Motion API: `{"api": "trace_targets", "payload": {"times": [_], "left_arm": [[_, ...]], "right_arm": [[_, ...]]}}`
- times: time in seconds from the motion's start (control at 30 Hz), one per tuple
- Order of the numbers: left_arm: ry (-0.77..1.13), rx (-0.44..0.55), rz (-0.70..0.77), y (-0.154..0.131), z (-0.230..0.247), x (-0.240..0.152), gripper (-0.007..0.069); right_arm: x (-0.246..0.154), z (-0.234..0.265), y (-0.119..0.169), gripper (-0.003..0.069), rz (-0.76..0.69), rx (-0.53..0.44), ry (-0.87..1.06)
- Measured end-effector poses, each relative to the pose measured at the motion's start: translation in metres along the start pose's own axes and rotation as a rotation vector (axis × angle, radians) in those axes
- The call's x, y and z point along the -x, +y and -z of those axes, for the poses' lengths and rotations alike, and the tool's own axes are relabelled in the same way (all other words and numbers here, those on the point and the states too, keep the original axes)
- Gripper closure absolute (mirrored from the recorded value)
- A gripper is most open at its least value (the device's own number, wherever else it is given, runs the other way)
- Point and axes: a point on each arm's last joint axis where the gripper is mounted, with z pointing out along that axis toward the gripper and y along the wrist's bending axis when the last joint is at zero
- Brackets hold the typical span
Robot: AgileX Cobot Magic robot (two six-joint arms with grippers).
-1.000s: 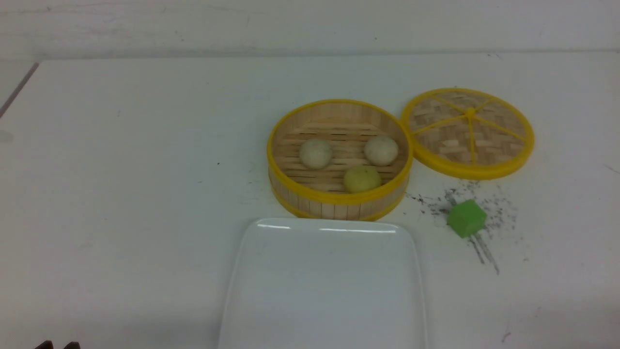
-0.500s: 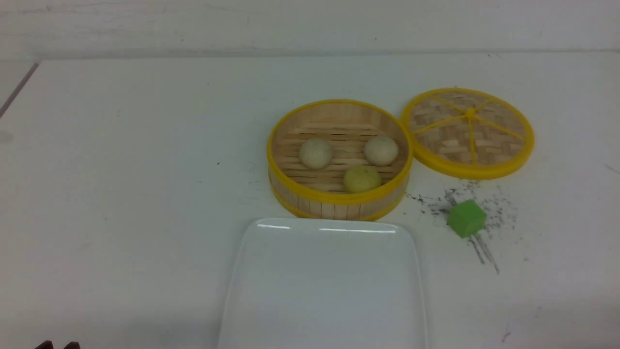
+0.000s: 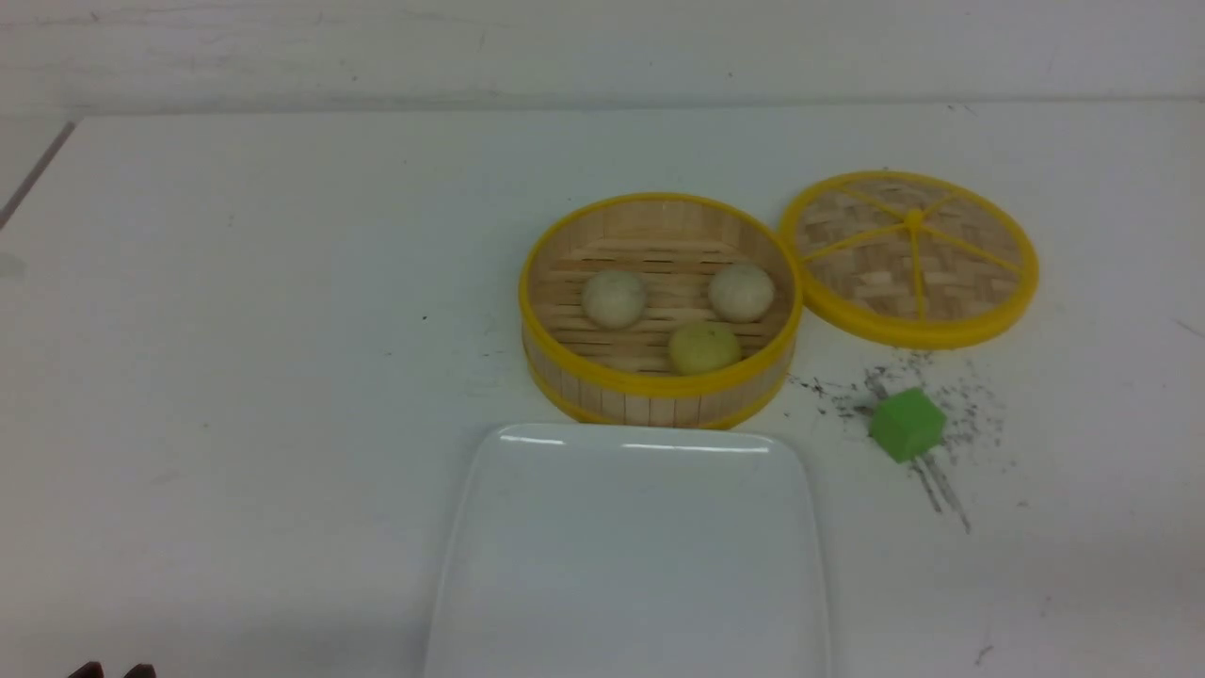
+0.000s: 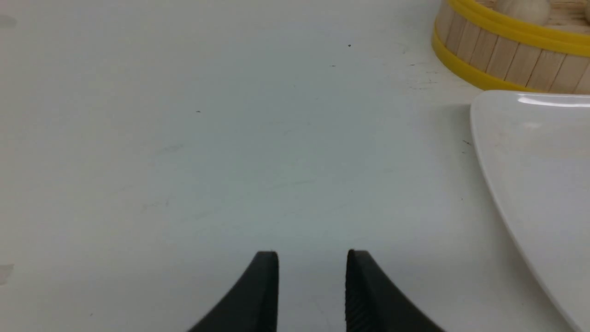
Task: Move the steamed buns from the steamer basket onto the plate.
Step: Use the right arm to grab the steamed stuffed bun that is closest to it
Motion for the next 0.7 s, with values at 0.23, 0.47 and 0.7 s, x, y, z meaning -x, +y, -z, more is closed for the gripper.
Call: {"api": "trace_targets", "payload": {"times": [0.23,0.47,0.7], "left_arm": [[0.0,0.0,0.0,0.0,0.0,0.0,0.0385],[0.0,0.0,0.0,0.0,0.0,0.0,0.0385],[0.0,0.0,0.0,0.0,0.0,0.0,0.0385]], "right_arm": [[0.007,0.016,0.003,0.0416,-0.025,-0.002,0.099],[0.004,0.016,0.006,0.0416,-0.063,0.034,0.134],[0.007,0.016,0.007,0.0416,-0.064,0.045,0.102]]}}
